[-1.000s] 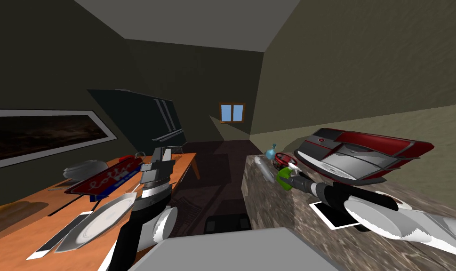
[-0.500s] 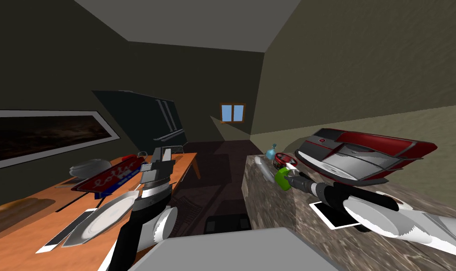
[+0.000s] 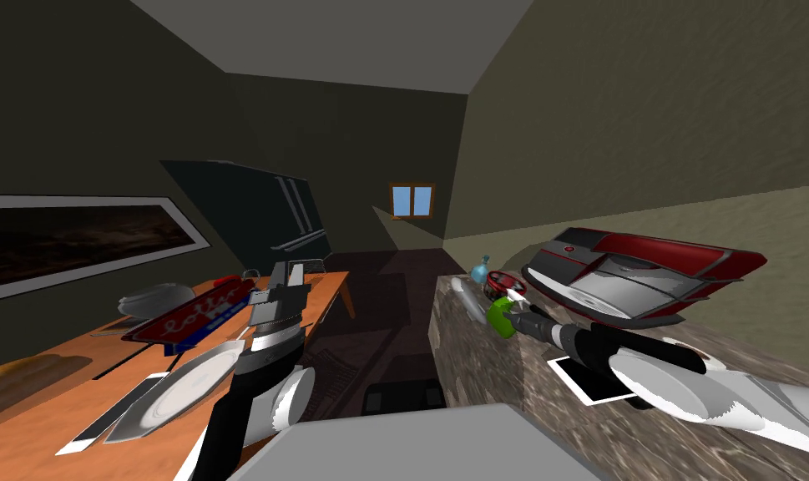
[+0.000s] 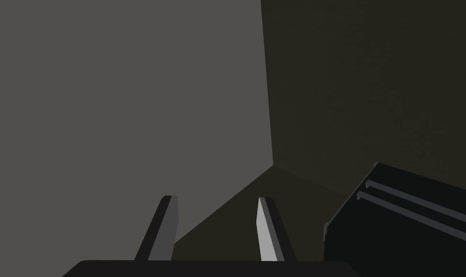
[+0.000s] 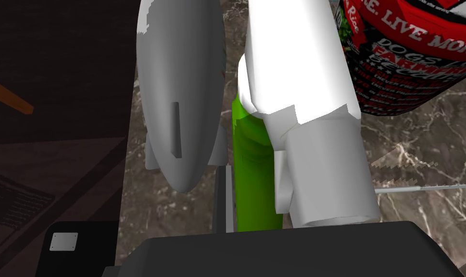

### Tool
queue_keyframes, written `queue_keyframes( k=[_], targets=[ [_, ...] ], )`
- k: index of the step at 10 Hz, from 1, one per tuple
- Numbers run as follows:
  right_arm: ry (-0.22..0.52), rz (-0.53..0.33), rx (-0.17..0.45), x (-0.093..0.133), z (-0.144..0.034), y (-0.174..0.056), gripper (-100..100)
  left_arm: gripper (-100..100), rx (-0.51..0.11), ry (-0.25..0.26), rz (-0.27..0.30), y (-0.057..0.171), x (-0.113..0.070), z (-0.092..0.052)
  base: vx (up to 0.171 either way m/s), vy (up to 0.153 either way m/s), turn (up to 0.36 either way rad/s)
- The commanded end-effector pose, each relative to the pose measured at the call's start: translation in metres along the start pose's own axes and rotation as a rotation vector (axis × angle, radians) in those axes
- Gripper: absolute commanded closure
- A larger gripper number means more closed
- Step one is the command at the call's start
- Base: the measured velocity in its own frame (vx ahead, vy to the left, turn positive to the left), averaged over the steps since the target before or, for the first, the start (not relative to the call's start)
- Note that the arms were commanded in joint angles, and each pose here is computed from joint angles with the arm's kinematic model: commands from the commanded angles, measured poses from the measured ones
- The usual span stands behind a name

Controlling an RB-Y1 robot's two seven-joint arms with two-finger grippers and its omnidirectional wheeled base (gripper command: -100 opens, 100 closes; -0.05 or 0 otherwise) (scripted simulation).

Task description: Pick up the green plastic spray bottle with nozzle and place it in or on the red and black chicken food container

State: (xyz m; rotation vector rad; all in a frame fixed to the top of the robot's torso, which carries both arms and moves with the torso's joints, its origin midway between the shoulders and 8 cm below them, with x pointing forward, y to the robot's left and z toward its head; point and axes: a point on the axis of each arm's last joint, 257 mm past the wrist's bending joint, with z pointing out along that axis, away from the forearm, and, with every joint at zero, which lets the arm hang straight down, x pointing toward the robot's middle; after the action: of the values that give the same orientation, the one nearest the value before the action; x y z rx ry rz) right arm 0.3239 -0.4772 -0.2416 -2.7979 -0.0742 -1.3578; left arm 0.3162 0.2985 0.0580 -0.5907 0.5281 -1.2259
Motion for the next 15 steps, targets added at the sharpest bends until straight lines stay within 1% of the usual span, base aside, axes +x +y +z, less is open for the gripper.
queue_keyframes(
  k=[1, 2, 4, 5, 6, 7, 8, 9, 12, 14, 15],
  targets=[
    [-0.002, 0.011, 0.02, 0.001, -0.001, -0.005, 100, 0, 0.0, 0.0, 0.0, 0.0, 0.0, 0.0, 0.037, 0.005, -0.128],
    [-0.002, -0.001, 0.024, 0.001, -0.001, -0.006, 100, 0, 0.0, 0.0, 0.0, 0.0, 0.0, 0.0, 0.028, 0.008, -0.052],
    [-0.003, 0.01, 0.044, 0.003, -0.002, -0.011, 100, 0, 0.0, 0.0, 0.0, 0.0, 0.0, 0.0, 0.027, 0.008, -0.081],
    [-0.003, -0.012, 0.051, 0.003, -0.002, -0.013, 100, 0, 0.0, 0.0, 0.0, 0.0, 0.0, 0.0, 0.024, 0.003, -0.055],
    [-0.004, -0.015, 0.06, 0.004, -0.003, -0.015, 100, 0, 0.0, 0.0, 0.0, 0.0, 0.0, 0.0, 0.02, 0.005, -0.077],
    [-0.007, -0.007, 0.065, 0.004, -0.003, -0.016, 100, 0, 0.0, 0.0, 0.0, 0.0, 0.0, 0.0, 0.031, 0.009, -0.139],
    [-0.006, -0.026, 0.069, 0.004, -0.003, -0.017, 100, 0, 0.0, 0.0, 0.0, 0.0, 0.0, 0.0, 0.025, 0.008, -0.036],
    [-0.009, -0.019, 0.072, 0.004, -0.004, -0.017, 100, 0, 0.0, 0.0, 0.0, 0.0, 0.0, 0.0, 0.021, 0.005, -0.042],
    [-0.01, -0.041, 0.078, 0.005, -0.004, -0.019, 100, 0, 0.0, 0.0, 0.0, 0.0, 0.0, 0.0, 0.018, 0.005, -0.052],
    [-0.017, -0.035, 0.075, 0.005, -0.006, -0.018, 100, 0, 0.0, 0.0, 0.0, 0.0, 0.0, 0.0, 0.025, 0.008, -0.092],
    [-0.016, -0.058, 0.077, 0.005, -0.006, -0.018, 100, 0, 0.0, 0.0, 0.0, 0.0, 0.0, 0.0, 0.023, 0.01, -0.046]
  ],
)
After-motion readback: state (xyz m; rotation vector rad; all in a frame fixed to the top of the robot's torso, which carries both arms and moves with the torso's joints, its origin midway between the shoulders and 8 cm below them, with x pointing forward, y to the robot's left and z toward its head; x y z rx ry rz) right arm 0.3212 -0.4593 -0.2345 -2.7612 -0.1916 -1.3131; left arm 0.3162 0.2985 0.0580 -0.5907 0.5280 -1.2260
